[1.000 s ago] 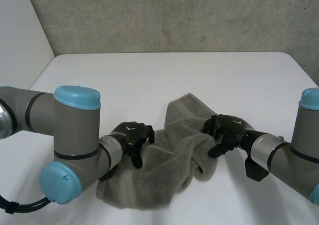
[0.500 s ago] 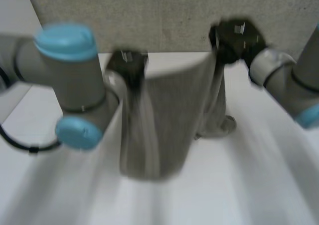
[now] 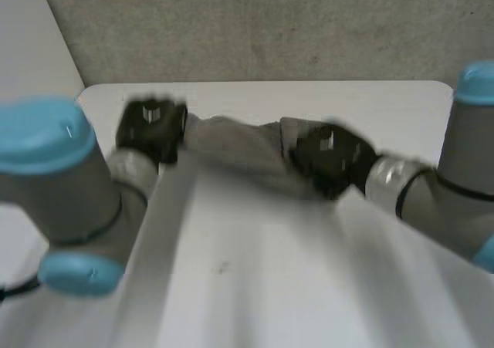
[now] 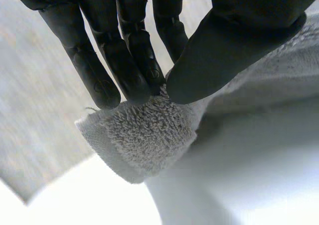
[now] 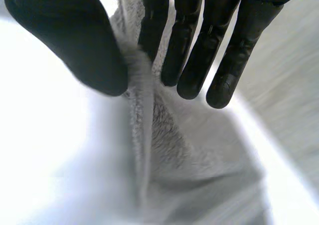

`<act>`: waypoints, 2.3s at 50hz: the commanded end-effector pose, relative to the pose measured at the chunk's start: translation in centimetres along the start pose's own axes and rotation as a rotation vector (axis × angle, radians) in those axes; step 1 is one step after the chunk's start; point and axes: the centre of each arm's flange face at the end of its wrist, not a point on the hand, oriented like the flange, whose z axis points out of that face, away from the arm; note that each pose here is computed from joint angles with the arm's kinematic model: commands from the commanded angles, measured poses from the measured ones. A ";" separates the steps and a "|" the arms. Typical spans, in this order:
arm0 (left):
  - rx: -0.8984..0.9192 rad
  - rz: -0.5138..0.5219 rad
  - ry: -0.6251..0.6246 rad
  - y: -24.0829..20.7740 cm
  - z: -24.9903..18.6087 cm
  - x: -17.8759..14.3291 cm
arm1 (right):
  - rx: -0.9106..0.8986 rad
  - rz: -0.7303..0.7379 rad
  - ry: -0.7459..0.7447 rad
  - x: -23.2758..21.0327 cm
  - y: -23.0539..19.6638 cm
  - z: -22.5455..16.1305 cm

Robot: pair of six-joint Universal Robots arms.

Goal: Fold the towel.

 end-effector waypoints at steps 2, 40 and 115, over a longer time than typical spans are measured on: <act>-0.211 0.033 0.034 6.5 -2.8 0.7 | -0.167 0.033 -0.105 -1.5 3.8 0.0; -0.111 0.009 0.001 3.1 -5.2 -1.0 | -0.045 0.442 0.204 3.8 12.6 3.5; -0.225 0.078 -0.010 6.3 -2.1 -1.3 | -0.506 -0.143 -0.079 4.6 5.6 -4.4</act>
